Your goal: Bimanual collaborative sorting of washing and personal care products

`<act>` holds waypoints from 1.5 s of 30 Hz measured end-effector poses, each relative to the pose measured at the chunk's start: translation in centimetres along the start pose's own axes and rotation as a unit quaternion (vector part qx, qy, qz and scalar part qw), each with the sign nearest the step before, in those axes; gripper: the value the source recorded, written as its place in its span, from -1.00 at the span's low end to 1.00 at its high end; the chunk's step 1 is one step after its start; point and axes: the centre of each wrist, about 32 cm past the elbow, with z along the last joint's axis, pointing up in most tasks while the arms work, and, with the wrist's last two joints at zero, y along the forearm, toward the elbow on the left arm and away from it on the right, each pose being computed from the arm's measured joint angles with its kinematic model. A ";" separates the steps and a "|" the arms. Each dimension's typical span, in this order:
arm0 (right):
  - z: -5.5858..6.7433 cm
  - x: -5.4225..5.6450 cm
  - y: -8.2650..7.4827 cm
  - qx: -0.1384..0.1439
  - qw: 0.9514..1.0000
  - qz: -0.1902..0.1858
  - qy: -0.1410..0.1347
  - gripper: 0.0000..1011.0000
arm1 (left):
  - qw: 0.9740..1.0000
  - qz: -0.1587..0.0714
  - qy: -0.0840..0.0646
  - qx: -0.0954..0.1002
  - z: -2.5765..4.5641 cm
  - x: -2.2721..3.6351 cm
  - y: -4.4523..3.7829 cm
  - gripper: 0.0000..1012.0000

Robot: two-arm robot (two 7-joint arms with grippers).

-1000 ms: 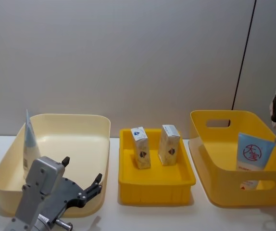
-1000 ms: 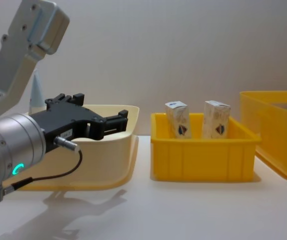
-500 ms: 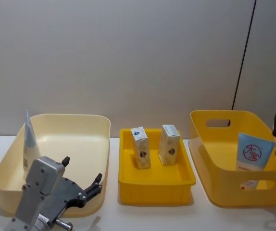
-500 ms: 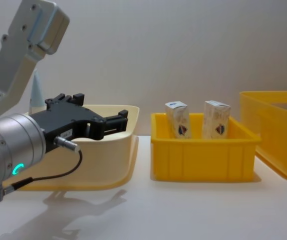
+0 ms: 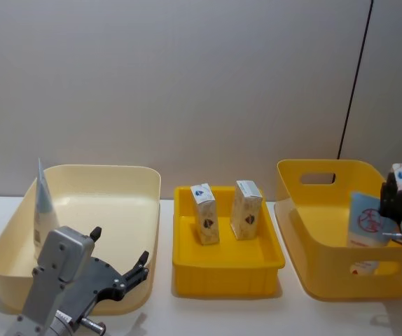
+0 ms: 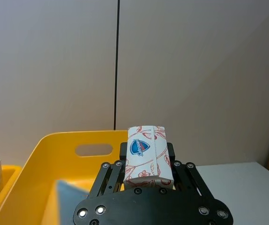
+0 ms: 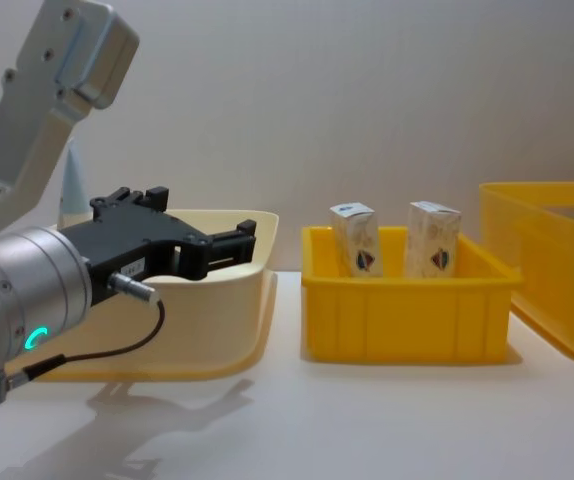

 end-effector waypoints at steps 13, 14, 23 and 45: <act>-0.5 -0.5 0.3 -0.017 1.000 0.004 -0.001 0.31 | 1.000 0.000 0.000 0.000 0.00 0.00 0.00 0.98; -0.5 -0.5 0.3 -0.018 1.000 0.004 -0.001 0.36 | 1.000 0.000 0.000 0.000 0.00 0.00 0.00 0.98; -0.6 -0.7 0.3 -0.022 1.000 0.006 0.000 0.90 | 1.000 0.000 0.000 0.000 0.00 0.00 0.00 0.98; -0.4 -0.3 -0.2 0.055 0.998 0.030 0.027 0.98 | 1.000 0.000 0.000 0.000 0.00 0.00 0.00 0.98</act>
